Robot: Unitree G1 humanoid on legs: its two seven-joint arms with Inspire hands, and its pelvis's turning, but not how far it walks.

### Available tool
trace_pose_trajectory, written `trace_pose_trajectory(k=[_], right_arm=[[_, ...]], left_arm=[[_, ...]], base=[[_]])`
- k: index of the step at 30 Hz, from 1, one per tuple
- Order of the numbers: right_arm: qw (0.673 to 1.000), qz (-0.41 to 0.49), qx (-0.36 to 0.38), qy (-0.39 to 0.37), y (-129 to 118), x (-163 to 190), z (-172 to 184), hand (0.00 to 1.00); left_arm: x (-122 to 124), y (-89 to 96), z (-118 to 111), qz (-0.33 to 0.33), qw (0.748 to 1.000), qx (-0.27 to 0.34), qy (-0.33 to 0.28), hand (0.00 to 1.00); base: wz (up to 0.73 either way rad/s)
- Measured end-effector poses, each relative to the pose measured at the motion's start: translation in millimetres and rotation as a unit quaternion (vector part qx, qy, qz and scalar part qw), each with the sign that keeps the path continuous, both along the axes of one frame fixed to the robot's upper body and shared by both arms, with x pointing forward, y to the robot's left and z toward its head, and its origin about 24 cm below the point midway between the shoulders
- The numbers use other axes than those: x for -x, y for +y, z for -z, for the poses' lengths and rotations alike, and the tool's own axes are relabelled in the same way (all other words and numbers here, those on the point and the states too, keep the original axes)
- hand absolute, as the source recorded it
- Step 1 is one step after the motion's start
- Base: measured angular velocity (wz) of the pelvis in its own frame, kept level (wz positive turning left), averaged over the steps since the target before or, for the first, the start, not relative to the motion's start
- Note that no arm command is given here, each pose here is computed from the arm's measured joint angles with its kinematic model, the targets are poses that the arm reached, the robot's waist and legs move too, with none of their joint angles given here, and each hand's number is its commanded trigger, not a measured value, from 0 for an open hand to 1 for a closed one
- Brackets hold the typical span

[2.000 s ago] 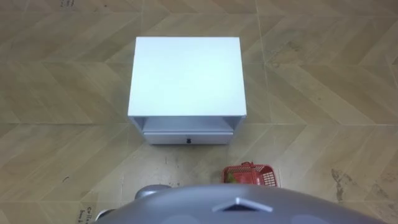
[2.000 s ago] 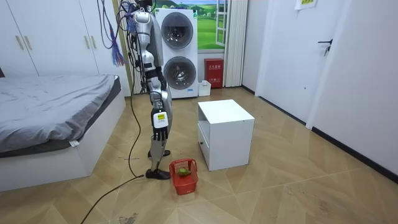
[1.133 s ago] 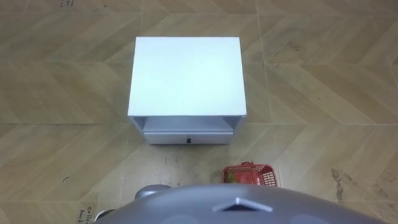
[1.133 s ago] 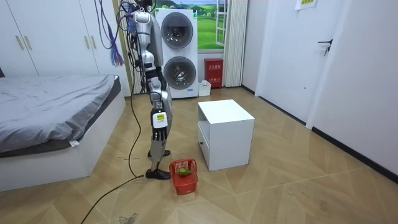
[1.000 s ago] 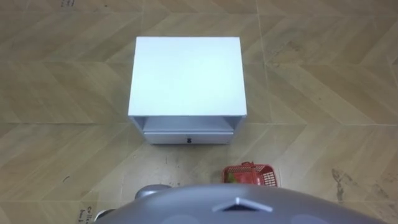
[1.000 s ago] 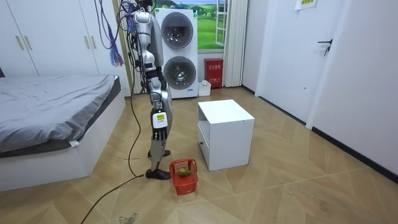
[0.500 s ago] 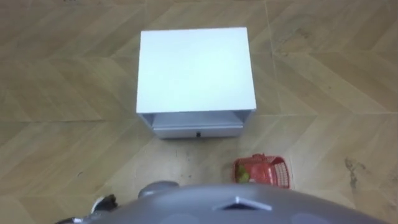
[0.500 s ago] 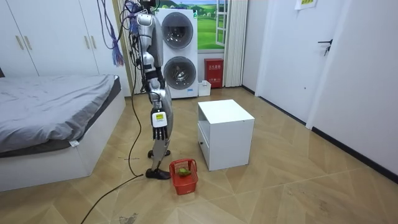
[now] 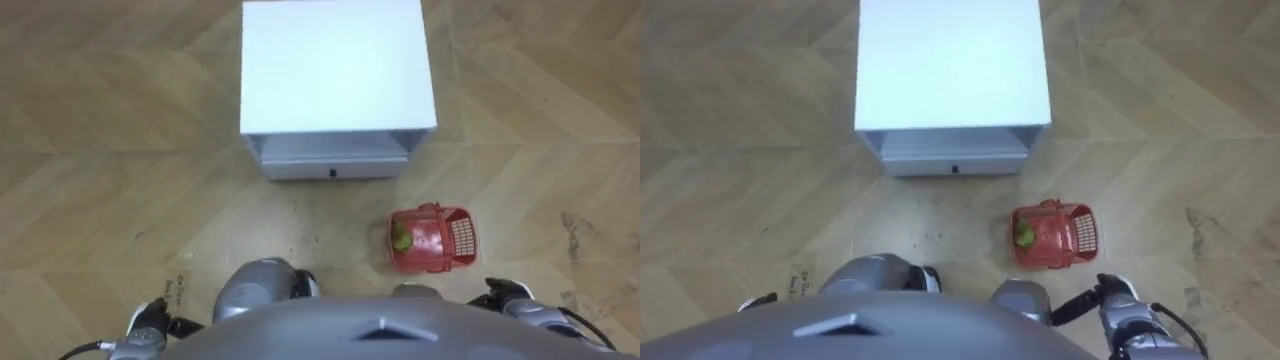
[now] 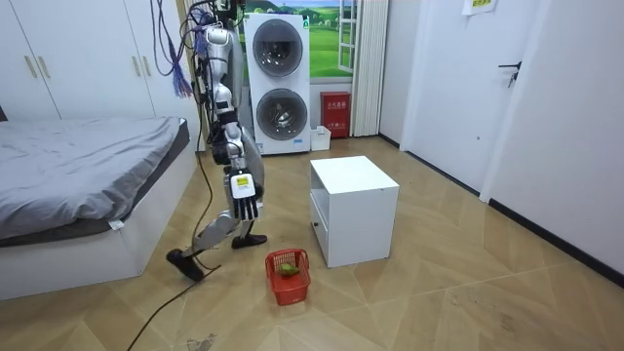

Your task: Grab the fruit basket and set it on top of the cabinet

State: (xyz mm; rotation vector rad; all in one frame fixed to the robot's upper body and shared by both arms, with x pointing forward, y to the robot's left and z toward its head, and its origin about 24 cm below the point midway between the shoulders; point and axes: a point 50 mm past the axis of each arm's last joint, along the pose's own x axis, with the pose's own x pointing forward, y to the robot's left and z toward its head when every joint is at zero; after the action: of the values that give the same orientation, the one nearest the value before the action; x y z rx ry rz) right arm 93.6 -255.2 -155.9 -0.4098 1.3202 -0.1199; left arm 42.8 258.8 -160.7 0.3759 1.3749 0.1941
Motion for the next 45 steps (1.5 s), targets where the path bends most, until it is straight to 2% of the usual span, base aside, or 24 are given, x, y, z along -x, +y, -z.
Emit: trace_pose_trajectory(k=[1, 3, 8, 11, 17, 20, 25, 30, 45], right_arm=[[1.0, 0.0, -0.005, -0.014, 1.9, -9.3, -1.7, 0.0], [0.998, 0.012, -0.025, -0.064, 7.8, -39.6, -8.7, 0.0], [0.991, 0.034, -0.041, -0.122, 16.0, -73.2, -19.3, 0.0], [0.984, 0.042, -0.045, -0.165, 17.9, -93.1, -28.3, 0.0], [0.961, 0.094, -0.027, -0.258, 11.1, -128.1, -52.8, 0.0], [0.947, 0.1, -0.024, -0.303, 11.6, -151.2, -69.5, 0.0], [0.929, 0.112, 0.01, -0.354, -3.7, -163.6, -88.7, 0.0], [0.911, 0.109, 0.032, -0.396, -14.8, -174.8, -108.5, 0.0], [0.899, 0.1, 0.092, -0.416, -45.1, -179.2, -130.3, 0.0]], left_arm=[[-2.4, 1.5, -0.5, -0.003, 1.0, -0.001, -0.003, 0.0], [-30.5, 1.1, -3.2, 0.002, 0.999, -0.005, -0.034, 0.0], [-72.2, -1.8, -10.7, 0.022, 0.996, -0.007, -0.089, 0.0], [-73.9, 0.5, -11.4, 0.026, 0.996, -0.016, -0.087, 0.0], [-70.9, 8.1, -13.2, 0.003, 0.994, -0.048, -0.097, 0.0], [-60.1, 14.7, -12.7, -0.015, 0.994, -0.066, -0.088, 0.0], [-56.8, 18.8, -13.9, 0.001, 0.992, -0.089, -0.089, 0.0], [-35.5, 18.3, -9.4, 0.003, 0.994, -0.09, -0.067, 0.0], [16.1, 15.5, -1.8, 0.025, 0.997, -0.068, 0.002, 0.0]], base=[[-0.05], [0.11], [0.35], [0.19], [0.57], [0.03], [0.22], [0.0], [0.01]])
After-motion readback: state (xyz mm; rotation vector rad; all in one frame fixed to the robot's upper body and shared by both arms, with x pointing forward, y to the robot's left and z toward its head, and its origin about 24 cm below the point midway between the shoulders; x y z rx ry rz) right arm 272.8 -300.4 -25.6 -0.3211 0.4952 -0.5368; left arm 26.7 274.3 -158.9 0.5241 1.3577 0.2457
